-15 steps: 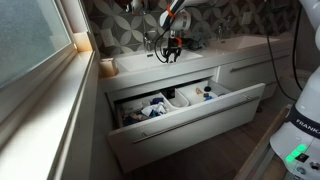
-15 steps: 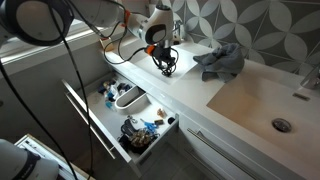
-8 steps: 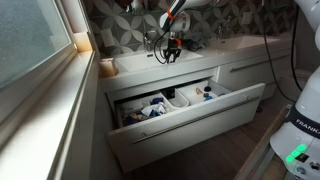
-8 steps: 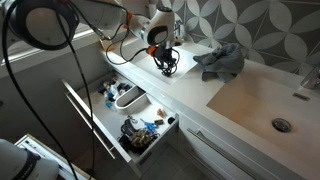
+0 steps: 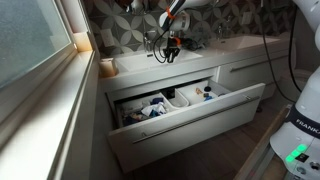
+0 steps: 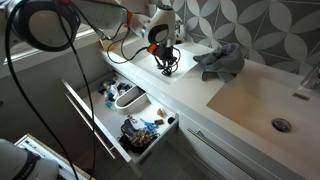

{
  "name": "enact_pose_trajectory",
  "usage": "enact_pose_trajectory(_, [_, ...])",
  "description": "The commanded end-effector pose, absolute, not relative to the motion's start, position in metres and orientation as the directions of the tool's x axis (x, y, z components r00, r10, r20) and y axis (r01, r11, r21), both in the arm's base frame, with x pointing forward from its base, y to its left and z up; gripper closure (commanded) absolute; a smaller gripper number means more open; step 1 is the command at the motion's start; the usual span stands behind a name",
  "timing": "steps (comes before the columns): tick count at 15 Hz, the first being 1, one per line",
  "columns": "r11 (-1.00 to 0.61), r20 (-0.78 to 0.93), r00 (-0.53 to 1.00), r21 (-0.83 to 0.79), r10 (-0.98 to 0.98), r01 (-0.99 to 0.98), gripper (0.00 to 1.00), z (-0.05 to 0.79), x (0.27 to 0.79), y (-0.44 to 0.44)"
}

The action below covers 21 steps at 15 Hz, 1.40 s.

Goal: Put the black object on the top of the sink

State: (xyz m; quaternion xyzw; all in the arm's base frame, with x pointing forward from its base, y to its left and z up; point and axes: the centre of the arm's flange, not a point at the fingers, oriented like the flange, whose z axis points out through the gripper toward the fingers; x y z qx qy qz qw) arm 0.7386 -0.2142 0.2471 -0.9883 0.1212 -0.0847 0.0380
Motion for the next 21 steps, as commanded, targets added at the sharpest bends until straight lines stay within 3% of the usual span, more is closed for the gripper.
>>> enact_pose_trajectory(1, [-0.965, 0.162, 0.953, -0.091, -0.257, -0.245, 0.63, 0.244, 0.751, -0.216])
enact_pose_trajectory(3, [-0.965, 0.162, 0.953, -0.094, -0.257, -0.245, 0.65, 0.241, 0.751, -0.216])
enact_pose_trajectory(6, [-0.965, 0.165, 0.952, -0.095, -0.256, -0.243, 0.95, 0.24, 0.752, -0.216])
enact_pose_trajectory(8, [-0.966, 0.166, 0.953, -0.098, -0.254, -0.24, 1.0, 0.243, 0.751, -0.215])
enact_pose_trajectory(14, [-0.961, 0.205, 0.941, -0.126, -0.269, -0.247, 0.98, 0.28, 0.743, -0.222])
enact_pose_trajectory(21, [-0.918, 0.371, 0.848, -0.263, -0.379, -0.296, 0.98, 0.367, 0.741, -0.284])
